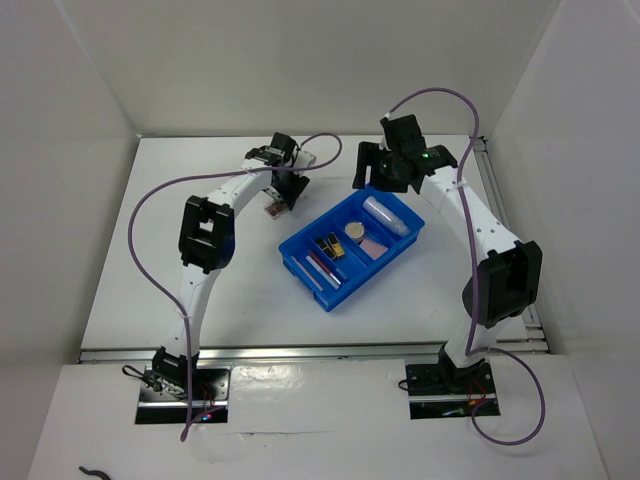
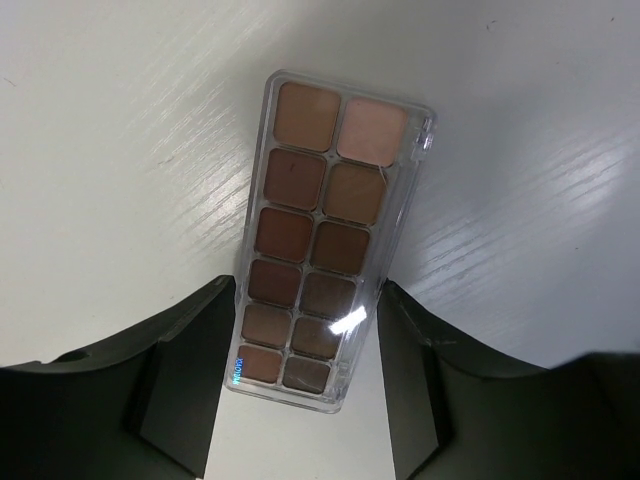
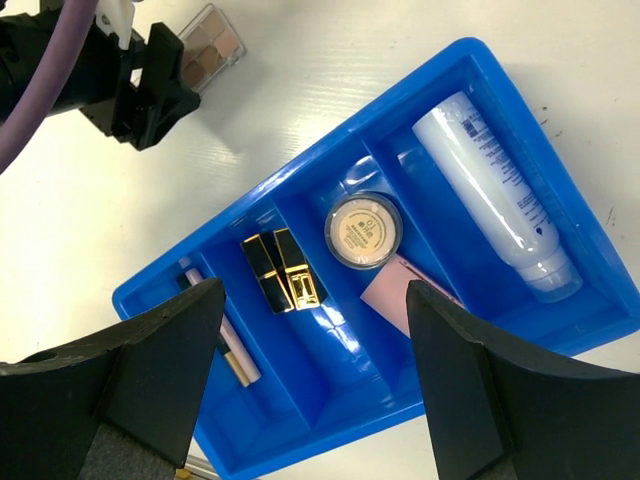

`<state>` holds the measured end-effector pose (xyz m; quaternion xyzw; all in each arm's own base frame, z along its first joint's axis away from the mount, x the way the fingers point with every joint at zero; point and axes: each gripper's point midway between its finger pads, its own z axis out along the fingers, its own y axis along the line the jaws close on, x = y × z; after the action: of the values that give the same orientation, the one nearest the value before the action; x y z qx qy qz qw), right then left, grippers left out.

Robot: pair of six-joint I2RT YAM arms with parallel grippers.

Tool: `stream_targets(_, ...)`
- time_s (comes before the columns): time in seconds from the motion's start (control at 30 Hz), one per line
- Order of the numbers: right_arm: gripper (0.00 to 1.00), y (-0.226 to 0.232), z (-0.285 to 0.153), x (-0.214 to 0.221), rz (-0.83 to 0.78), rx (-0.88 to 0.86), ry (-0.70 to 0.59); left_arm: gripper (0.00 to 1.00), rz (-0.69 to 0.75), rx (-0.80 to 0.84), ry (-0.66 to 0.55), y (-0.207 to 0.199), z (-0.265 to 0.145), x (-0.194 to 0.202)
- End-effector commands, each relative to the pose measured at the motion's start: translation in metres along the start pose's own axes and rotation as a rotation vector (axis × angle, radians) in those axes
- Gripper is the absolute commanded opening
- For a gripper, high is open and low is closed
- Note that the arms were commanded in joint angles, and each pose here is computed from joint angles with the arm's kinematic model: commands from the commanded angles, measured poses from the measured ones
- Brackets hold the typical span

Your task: Organize the makeup

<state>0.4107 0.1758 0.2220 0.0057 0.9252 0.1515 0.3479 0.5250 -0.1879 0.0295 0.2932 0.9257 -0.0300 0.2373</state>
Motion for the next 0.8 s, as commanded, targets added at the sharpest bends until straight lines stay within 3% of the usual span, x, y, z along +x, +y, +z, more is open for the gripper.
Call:
stream_targets(0.0, 0.81, -0.002, -0.018, -0.022, -0.003, 0.008, -0.071, 0.58, -0.022, 0.048, -0.004, -0.012, 0.002, -0.002)
stream_targets(0.03, 0.81, -0.005, -0.022, -0.025, 0.004, 0.012, -0.082, 0.58, -0.031, 0.045, -0.018, -0.011, -0.004, -0.006)
stream_targets(0.07, 0.81, -0.005, -0.022, -0.025, 0.004, 0.012, -0.083, 0.64, -0.039, 0.05, -0.034, -0.007, -0.01, -0.01)
stream_targets(0.2, 0.81, -0.009, -0.027, -0.029, 0.002, 0.016, -0.096, 1.0, -0.056, 0.076, -0.039, -0.007, -0.008, -0.012)
stream_targets(0.43, 0.81, -0.011, -0.025, -0.026, 0.002, 0.019, -0.087, 1.0, -0.085, 0.12, 0.033, -0.012, 0.017, 0.012)
stream_targets(0.53, 0.81, -0.011, -0.025, -0.024, 0.002, 0.022, -0.078, 0.94, -0.089, 0.138, 0.067, -0.017, 0.021, 0.022)
stream_targets(0.63, 0.81, -0.011, -0.025, -0.024, 0.002, 0.022, -0.078, 0.76, -0.09, 0.149, 0.074, -0.019, 0.025, 0.025)
stream_targets(0.67, 0.81, -0.011, -0.025, -0.024, 0.002, 0.022, -0.078, 0.59, -0.09, 0.138, 0.076, -0.017, 0.025, 0.025)
stream_targets(0.77, 0.81, -0.01, -0.027, -0.027, 0.002, 0.019, -0.087, 0.41, -0.084, 0.103, 0.041, -0.009, 0.012, 0.012)
